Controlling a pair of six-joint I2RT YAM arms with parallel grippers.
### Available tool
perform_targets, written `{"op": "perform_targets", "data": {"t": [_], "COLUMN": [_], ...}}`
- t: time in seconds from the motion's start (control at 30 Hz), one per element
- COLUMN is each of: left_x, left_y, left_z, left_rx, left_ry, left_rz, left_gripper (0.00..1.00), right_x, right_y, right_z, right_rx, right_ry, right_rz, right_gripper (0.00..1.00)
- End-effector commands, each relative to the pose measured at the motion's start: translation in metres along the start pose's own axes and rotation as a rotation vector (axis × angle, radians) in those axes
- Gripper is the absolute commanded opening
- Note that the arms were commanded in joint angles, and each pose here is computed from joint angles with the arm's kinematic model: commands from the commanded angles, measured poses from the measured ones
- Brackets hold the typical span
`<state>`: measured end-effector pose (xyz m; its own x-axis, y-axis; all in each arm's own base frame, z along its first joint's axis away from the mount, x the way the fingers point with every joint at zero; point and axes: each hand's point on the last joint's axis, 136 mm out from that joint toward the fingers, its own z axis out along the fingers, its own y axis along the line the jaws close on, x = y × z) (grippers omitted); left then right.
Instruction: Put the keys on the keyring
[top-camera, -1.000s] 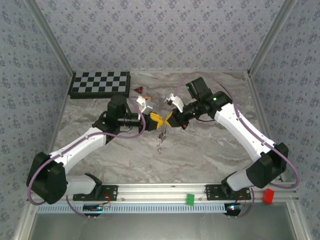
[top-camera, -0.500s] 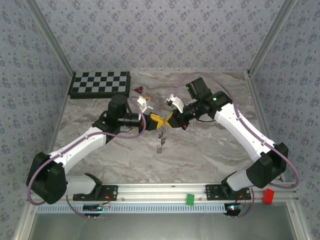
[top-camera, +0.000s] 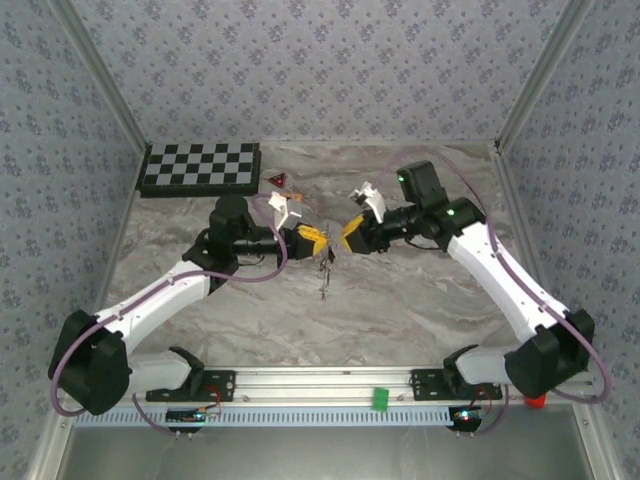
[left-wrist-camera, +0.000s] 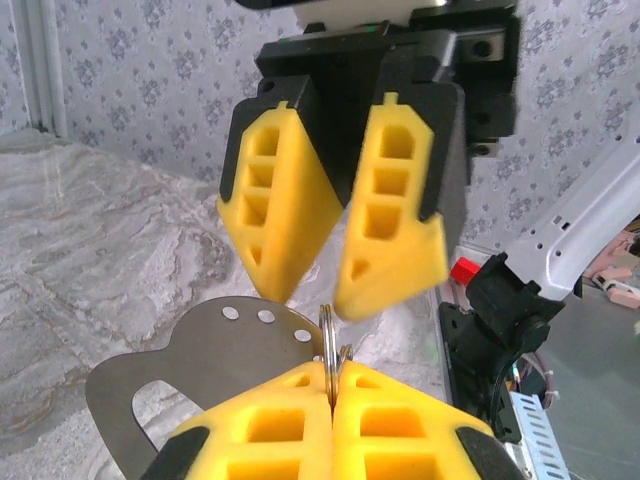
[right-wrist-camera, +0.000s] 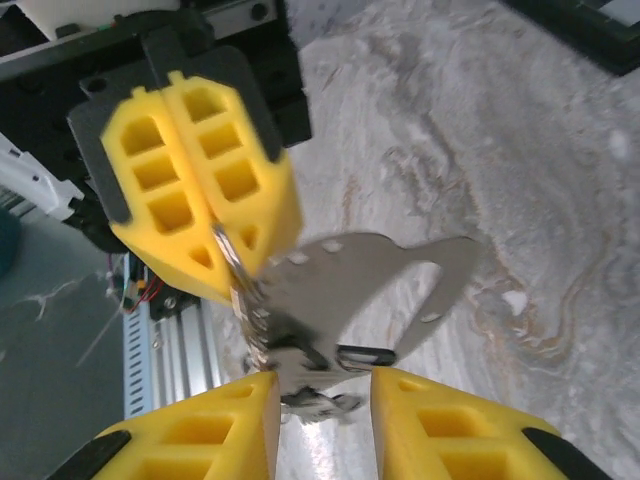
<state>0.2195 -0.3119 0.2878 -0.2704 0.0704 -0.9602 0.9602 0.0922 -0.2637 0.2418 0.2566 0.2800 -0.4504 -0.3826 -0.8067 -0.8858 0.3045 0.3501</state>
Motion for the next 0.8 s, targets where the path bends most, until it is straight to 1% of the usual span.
{"op": "perform_targets", "data": {"t": [0.0, 0.07, 0.17, 0.27, 0.37, 0.47, 0.67, 0.73, 0.77], "left_x": [-0.038, -0.046, -0.057, -0.067, -0.071, -0.072, -0.071, -0.071, -0.072], "left_y": [-0.015, -0.018, -0.020, -0.019, -0.021, -0.022, -0.024, -0.025, -0.025], "left_z": [-0.008, -0.011, -0.014, -0.016, -0.017, -0.017, -0.017, -0.017, -0.017], "left_rx": [0.011, 0.013, 0.013, -0.008, -0.002, -0.001, -0.002, -0.003, -0.003], "left_ry": [-0.124, -0.161, -0.214, -0.261, -0.275, -0.276, -0.269, -0.268, -0.269], "left_rz": [0.081, 0.082, 0.077, 0.076, 0.079, 0.080, 0.085, 0.087, 0.088], "left_gripper": [0.00, 0.00, 0.00, 0.00, 0.00, 0.00, 0.00, 0.00, 0.00], "right_x": [-0.022, -0.027, -0.034, -0.040, -0.047, -0.052, -0.060, -0.060, -0.060], "right_y": [0.005, 0.005, 0.010, 0.017, 0.018, 0.023, 0.035, 0.037, 0.038], "right_z": [-0.016, -0.021, -0.026, -0.029, -0.029, -0.028, -0.025, -0.023, -0.022], "right_rx": [-0.033, -0.037, -0.058, -0.091, -0.094, -0.115, -0.155, -0.163, -0.164], "right_ry": [-0.184, -0.275, -0.373, -0.444, -0.499, -0.529, -0.532, -0.524, -0.516], "right_rz": [0.017, 0.020, 0.006, 0.005, -0.002, -0.015, -0.046, -0.056, -0.056], "right_gripper": [0.30, 0.31, 0.32, 0.32, 0.32, 0.32, 0.32, 0.27, 0.27]}}
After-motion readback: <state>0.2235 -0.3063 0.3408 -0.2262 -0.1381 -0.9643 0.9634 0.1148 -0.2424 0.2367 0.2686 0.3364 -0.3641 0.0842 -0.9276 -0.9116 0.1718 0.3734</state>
